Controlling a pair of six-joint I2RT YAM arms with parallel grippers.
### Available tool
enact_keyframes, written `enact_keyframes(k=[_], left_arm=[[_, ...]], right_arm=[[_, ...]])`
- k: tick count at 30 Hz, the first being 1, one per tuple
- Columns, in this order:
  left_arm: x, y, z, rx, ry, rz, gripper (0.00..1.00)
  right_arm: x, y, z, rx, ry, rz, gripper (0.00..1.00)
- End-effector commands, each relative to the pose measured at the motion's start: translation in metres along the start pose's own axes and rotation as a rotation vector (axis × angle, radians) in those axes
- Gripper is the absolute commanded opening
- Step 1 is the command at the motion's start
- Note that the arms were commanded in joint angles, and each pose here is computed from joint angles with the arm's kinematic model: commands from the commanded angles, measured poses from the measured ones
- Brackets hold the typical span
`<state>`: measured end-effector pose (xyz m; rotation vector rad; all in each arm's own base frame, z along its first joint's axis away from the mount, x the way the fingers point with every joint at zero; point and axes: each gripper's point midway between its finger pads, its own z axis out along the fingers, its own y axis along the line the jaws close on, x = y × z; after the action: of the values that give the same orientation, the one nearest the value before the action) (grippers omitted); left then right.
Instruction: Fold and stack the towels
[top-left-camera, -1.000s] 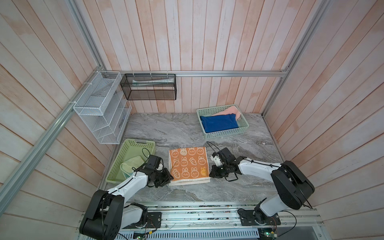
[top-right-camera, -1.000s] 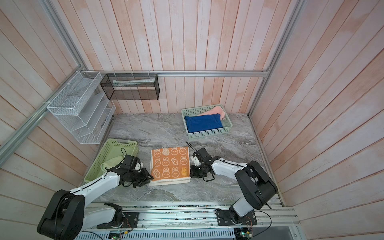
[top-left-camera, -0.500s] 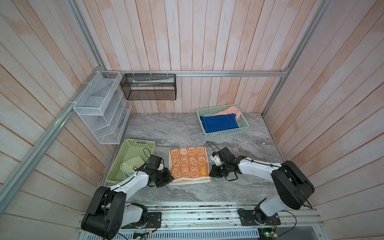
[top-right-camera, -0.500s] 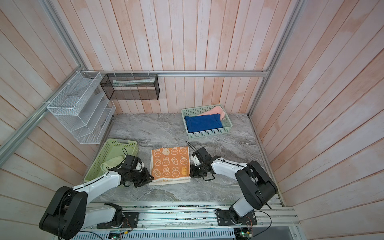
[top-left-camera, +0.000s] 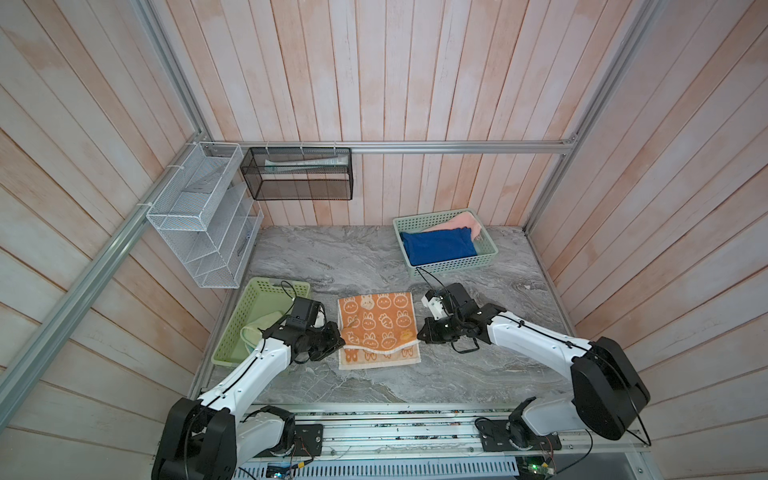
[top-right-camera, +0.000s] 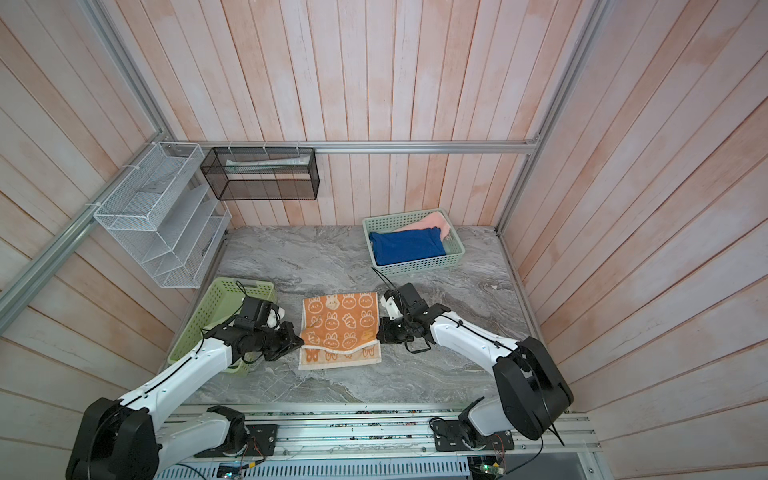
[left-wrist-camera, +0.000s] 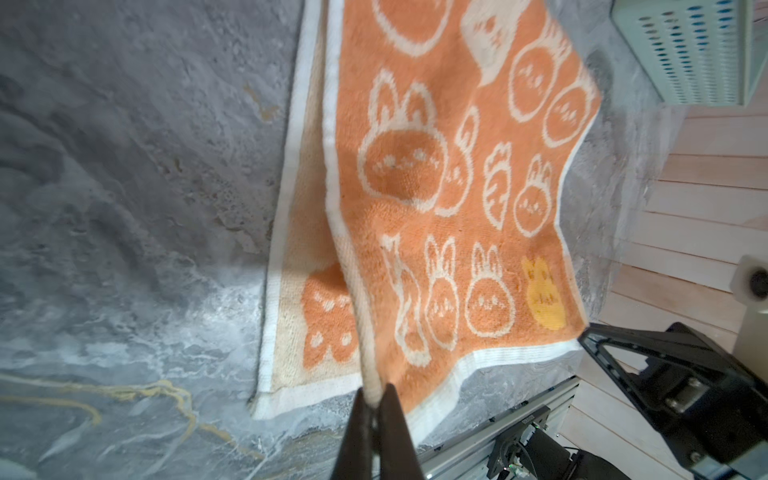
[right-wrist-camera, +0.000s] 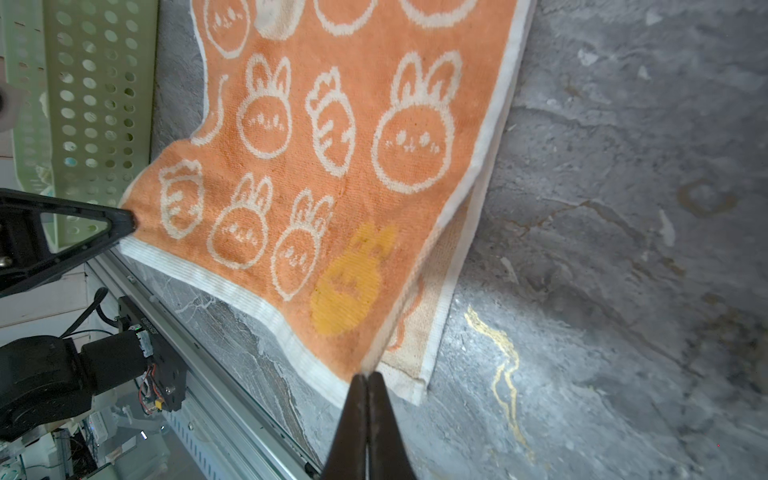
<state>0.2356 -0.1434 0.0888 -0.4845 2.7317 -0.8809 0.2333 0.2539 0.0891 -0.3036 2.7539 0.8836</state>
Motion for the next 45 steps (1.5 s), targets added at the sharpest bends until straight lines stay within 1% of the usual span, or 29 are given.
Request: enact_keyframes(k=[1,4,9,14,18,24,27,28,29,30,31,32,33,35,37,38,42,45], left_arm=[[0.003,0.007,-0.014,-0.053,-0.012,0.012,0.00],[0.014,0.016,-0.011,-0.065,0.014,-0.013,0.00],[0.037,0.043,0.011,-0.086,0.089,-0.090,0.00],[0.046,0.054,0.027,-0.086,0.134,-0.113,0.00],[0.048,0.059,0.030,-0.101,0.144,-0.115,0.00],[0.045,0.057,0.023,-0.115,0.128,-0.106,0.00],[0.052,0.062,0.023,-0.123,0.149,-0.120,0.00],[0.055,0.064,0.023,-0.127,0.156,-0.125,0.07],[0.057,0.064,0.023,-0.134,0.160,-0.127,0.15],[0.055,0.063,0.020,-0.142,0.154,-0.124,0.24],[0.052,0.062,0.016,-0.152,0.141,-0.118,0.30],[0.047,0.061,0.013,-0.163,0.120,-0.109,0.33],[0.042,0.059,0.009,-0.170,0.091,-0.099,0.37],[0.033,0.053,0.007,-0.150,0.055,-0.088,0.39],[0.026,0.049,0.007,-0.151,0.036,-0.074,0.39],[0.022,0.046,0.008,-0.151,0.033,-0.064,0.39],[0.010,0.033,0.016,-0.142,0.030,-0.014,0.39],[0.008,0.024,0.026,-0.137,0.046,0.020,0.38]], right_arm=[[0.008,-0.002,-0.004,0.009,0.022,0.016,0.00],[0.023,-0.010,0.004,0.002,0.061,0.041,0.00],[0.049,-0.023,0.024,-0.023,0.133,0.085,0.00],[0.054,-0.030,0.032,-0.010,0.155,0.087,0.00],[0.057,-0.031,0.032,-0.006,0.163,0.089,0.00],[0.055,-0.028,0.024,0.002,0.146,0.077,0.00],[0.063,-0.032,0.027,0.005,0.173,0.085,0.00],[0.067,-0.034,0.029,0.006,0.190,0.089,0.00],[0.070,-0.034,0.030,0.010,0.200,0.092,0.02],[0.070,-0.034,0.029,0.018,0.202,0.085,0.21],[0.067,-0.033,0.026,0.031,0.188,0.075,0.35],[0.063,-0.031,0.023,0.039,0.168,0.065,0.40],[0.056,-0.028,0.018,0.040,0.139,0.053,0.42],[0.041,-0.023,0.011,0.049,0.083,0.030,0.43],[0.029,-0.019,0.009,0.052,0.054,0.010,0.43],[0.025,-0.017,0.010,0.052,0.054,0.001,0.43],[0.019,-0.011,0.026,0.057,0.102,-0.017,0.32],[0.016,-0.003,0.031,0.074,0.108,-0.050,0.30]])
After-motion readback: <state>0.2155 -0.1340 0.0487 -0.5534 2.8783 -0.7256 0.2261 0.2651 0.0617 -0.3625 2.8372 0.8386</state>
